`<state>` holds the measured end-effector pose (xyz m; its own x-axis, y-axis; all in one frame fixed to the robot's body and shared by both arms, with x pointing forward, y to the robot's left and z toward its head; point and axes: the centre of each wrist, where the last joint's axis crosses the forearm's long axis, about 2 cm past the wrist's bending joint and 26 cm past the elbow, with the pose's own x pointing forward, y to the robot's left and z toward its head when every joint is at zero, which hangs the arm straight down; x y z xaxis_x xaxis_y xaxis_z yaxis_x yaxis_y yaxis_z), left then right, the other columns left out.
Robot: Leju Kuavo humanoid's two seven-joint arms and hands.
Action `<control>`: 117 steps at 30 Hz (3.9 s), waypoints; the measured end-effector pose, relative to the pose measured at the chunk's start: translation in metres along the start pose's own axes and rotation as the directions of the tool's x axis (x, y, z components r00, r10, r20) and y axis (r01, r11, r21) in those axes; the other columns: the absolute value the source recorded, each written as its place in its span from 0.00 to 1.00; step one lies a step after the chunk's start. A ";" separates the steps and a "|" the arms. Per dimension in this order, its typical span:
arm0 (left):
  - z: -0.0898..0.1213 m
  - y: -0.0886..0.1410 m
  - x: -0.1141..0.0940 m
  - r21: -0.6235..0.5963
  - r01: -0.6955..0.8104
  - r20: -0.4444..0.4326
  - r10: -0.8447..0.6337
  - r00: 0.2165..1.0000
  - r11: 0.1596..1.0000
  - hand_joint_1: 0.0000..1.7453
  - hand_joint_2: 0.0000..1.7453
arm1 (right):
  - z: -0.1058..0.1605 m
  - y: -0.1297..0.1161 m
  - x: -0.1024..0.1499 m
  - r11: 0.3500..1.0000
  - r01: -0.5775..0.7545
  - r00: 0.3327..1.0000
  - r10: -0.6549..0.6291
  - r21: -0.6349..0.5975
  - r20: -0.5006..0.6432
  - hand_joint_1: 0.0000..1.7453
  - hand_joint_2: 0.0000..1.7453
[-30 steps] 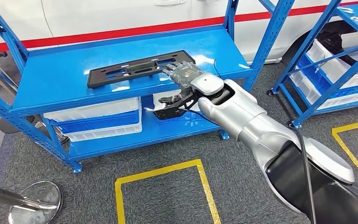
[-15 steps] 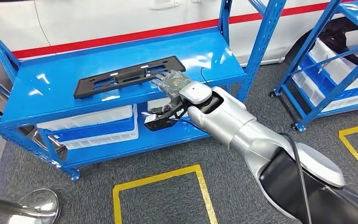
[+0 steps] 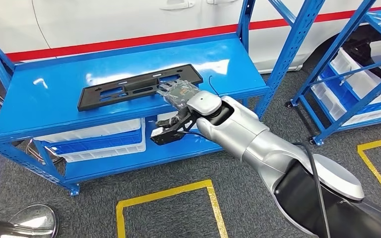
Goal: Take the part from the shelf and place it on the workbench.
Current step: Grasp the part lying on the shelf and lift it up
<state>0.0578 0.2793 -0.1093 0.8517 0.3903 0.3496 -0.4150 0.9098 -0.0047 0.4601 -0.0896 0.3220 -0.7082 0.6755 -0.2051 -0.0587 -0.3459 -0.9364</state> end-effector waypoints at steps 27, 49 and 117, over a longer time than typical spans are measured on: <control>0.000 -0.003 0.002 -0.018 0.030 0.001 -0.030 1.000 0.999 0.00 0.00 | -0.002 -0.001 0.009 0.999 -0.041 0.998 0.040 0.011 0.043 0.00 0.00; 0.000 -0.006 0.001 -0.024 0.033 -0.002 -0.033 0.999 0.999 0.00 0.00 | 0.000 0.002 0.006 0.999 -0.050 0.998 0.050 0.007 0.030 0.00 0.00; -0.001 0.004 0.004 0.035 -0.036 -0.003 0.036 0.999 0.999 0.00 0.00 | -0.010 0.034 0.030 0.996 0.077 0.988 -0.083 0.049 0.128 0.00 0.00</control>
<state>0.0603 0.2848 -0.1091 0.8370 0.4234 0.3466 -0.4565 0.8896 0.0157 0.4439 -0.0745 0.2811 -0.7852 0.6128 -0.0890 -0.1473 -0.3245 -0.9344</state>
